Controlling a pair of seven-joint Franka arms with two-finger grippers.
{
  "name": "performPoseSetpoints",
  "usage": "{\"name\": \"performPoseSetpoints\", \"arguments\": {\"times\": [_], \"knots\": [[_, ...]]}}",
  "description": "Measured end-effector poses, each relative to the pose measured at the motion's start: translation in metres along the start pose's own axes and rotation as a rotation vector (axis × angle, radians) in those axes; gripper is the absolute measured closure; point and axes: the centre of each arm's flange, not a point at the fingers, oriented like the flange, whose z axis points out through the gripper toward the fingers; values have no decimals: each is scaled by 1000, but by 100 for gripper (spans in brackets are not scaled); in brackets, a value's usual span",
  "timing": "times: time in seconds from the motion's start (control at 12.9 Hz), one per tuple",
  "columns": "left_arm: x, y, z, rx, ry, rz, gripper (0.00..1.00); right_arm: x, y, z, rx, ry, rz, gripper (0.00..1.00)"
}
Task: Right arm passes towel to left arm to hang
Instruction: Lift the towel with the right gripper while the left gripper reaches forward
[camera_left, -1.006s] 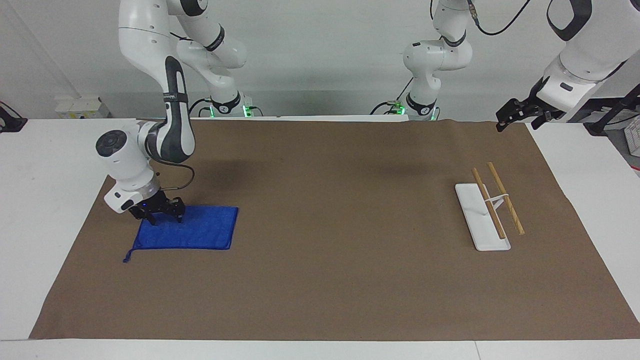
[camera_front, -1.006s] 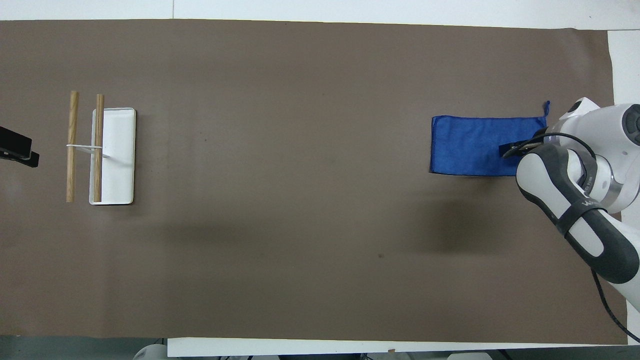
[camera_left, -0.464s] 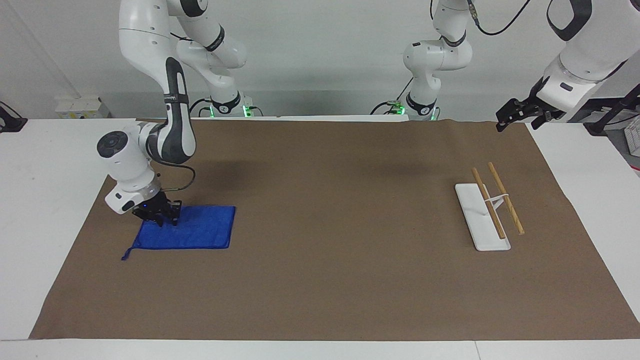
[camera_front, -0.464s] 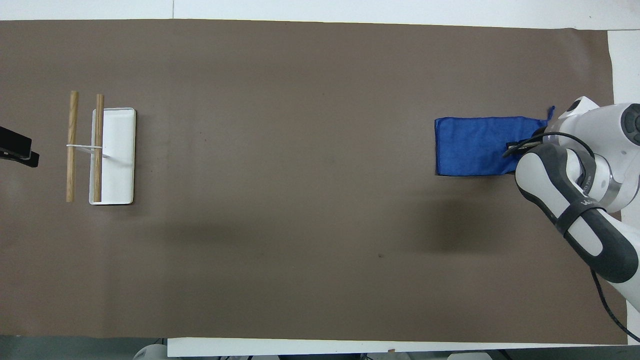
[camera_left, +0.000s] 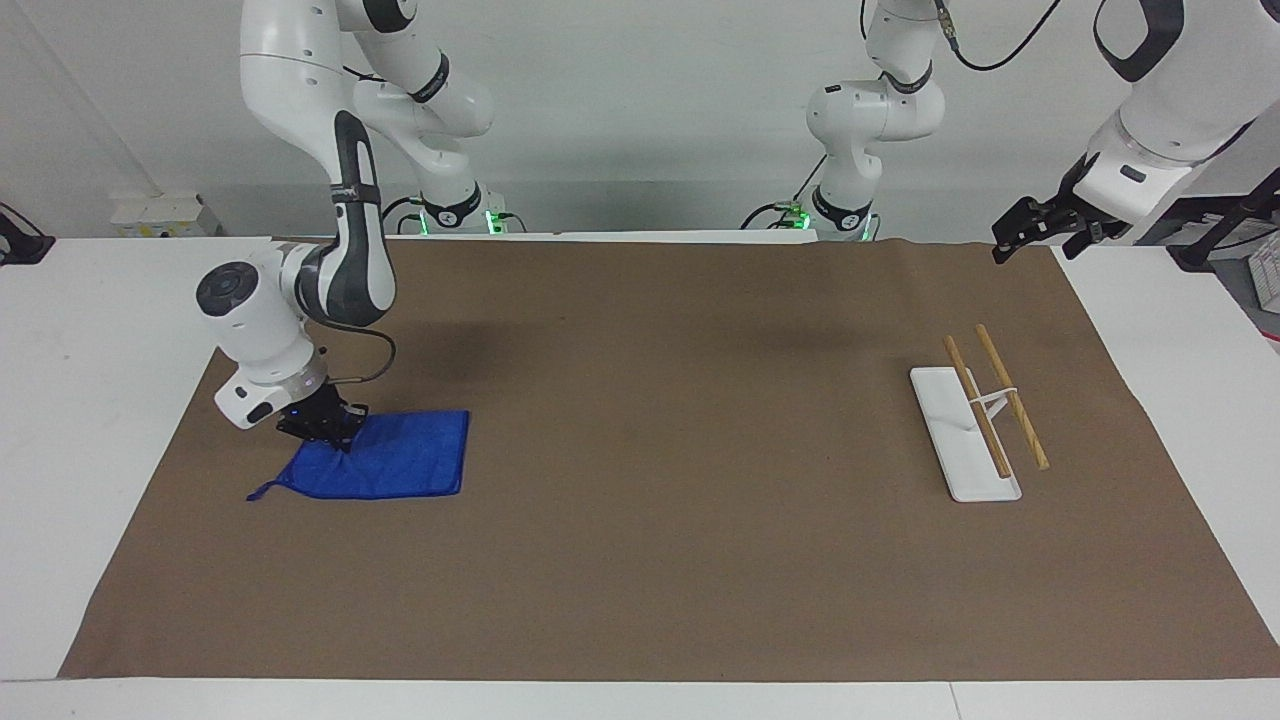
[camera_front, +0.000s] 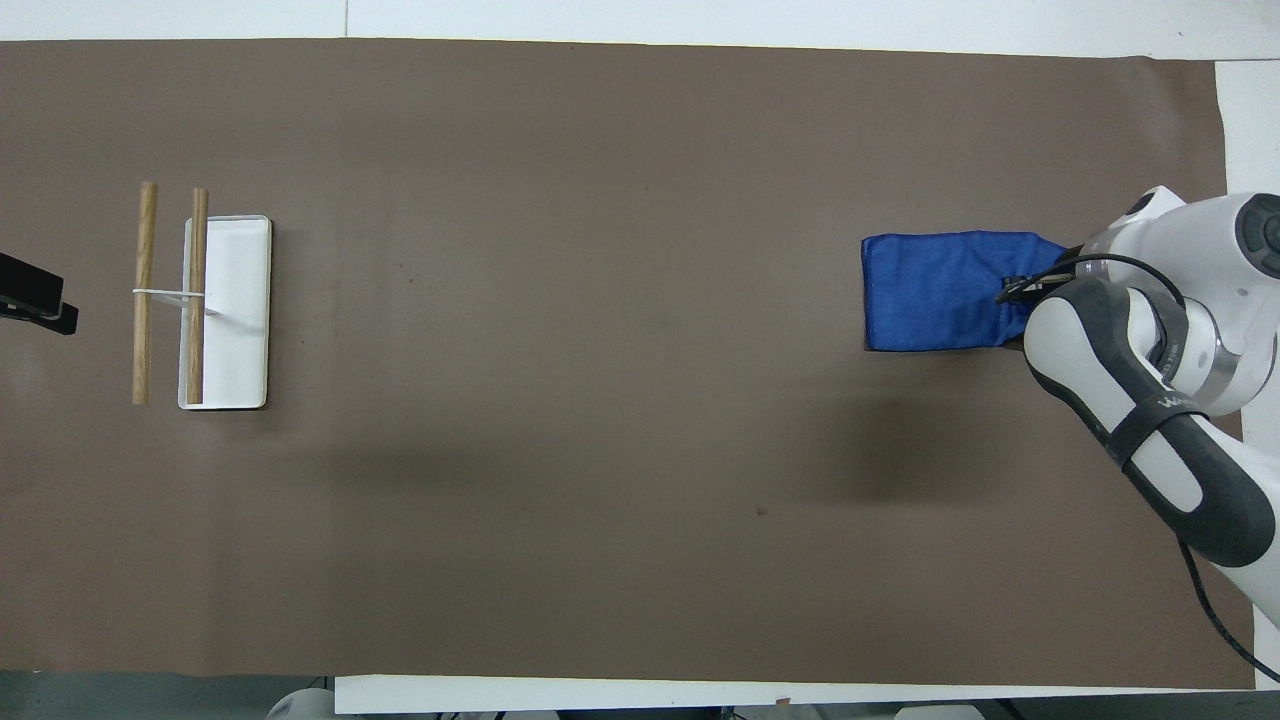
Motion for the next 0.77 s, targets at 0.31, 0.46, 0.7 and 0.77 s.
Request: {"name": "performPoseSetpoints", "arguments": {"times": [0.31, 0.46, 0.7, 0.77], "knots": [[0, 0, 0, 0, 0, 0, 0, 5, -81, -70, 28, -16, 156, 96], [-1, 0, 1, 0, -11, -1, 0, -3, -136, -98, 30, -27, 261, 96], [-1, 0, 4, -5, -19, -126, 0, -12, -231, -138, 43, -19, 448, 96], [1, 4, 9, -38, -13, -217, 0, -17, -263, -149, 56, -7, 513, 96]]}}
